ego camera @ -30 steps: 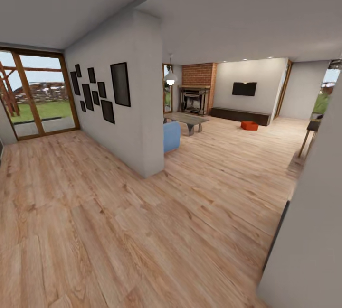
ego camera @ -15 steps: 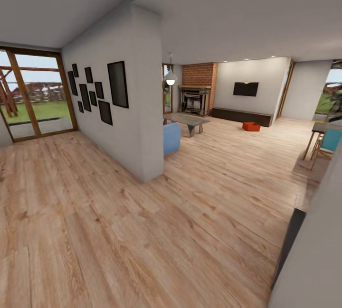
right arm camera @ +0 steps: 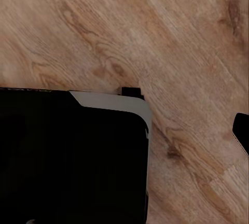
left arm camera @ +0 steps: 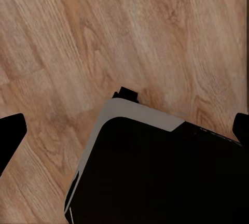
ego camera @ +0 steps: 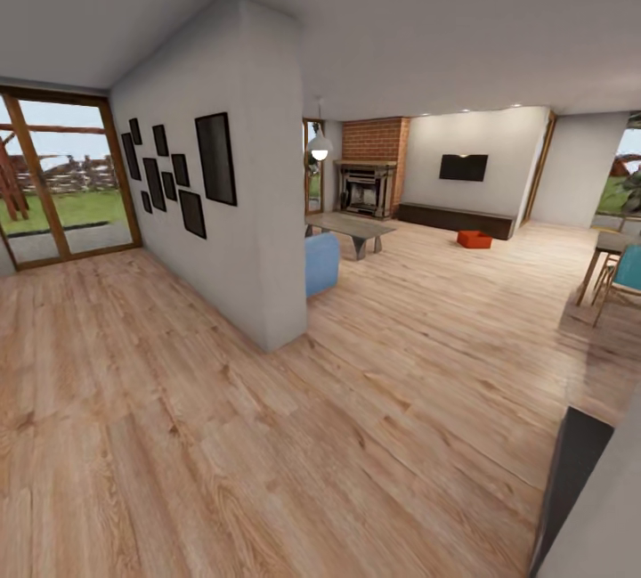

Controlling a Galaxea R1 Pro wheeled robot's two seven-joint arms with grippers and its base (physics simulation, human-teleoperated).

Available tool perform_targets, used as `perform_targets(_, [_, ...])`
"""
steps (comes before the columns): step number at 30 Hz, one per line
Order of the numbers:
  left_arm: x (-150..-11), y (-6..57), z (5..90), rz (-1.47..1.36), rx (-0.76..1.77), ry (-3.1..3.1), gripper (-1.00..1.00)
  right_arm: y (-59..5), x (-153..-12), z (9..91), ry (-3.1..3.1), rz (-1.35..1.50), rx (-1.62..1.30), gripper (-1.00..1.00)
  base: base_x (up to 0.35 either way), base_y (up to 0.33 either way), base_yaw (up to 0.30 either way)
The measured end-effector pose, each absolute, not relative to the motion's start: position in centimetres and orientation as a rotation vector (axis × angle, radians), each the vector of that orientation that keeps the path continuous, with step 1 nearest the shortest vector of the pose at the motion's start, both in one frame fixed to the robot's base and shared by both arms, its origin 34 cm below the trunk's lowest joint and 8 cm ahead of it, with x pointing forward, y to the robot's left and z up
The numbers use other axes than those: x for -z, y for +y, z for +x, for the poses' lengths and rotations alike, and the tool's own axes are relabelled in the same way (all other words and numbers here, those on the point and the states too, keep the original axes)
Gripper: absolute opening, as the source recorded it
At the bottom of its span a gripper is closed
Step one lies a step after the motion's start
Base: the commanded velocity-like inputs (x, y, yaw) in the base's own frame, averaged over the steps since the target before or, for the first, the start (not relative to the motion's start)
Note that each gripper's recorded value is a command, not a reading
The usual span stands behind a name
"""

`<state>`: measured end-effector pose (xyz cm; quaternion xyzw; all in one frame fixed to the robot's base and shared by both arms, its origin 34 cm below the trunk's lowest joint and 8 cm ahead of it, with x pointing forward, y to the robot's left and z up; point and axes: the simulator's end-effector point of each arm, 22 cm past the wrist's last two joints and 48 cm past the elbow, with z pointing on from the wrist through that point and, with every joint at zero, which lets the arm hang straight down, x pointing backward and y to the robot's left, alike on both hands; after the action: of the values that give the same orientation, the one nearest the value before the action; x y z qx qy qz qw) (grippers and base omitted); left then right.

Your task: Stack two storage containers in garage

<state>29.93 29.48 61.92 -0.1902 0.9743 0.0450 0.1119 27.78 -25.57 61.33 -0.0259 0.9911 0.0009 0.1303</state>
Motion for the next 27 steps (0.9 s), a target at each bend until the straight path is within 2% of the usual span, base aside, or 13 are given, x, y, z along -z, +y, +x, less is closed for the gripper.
perform_targets(27, [-61.91, 29.48, 29.90, -0.556, -0.133, 2.862, 1.00, -25.56, -61.33, 27.79, 2.879, -0.075, -0.003, 1.00, 0.322, 0.000, 0.000])
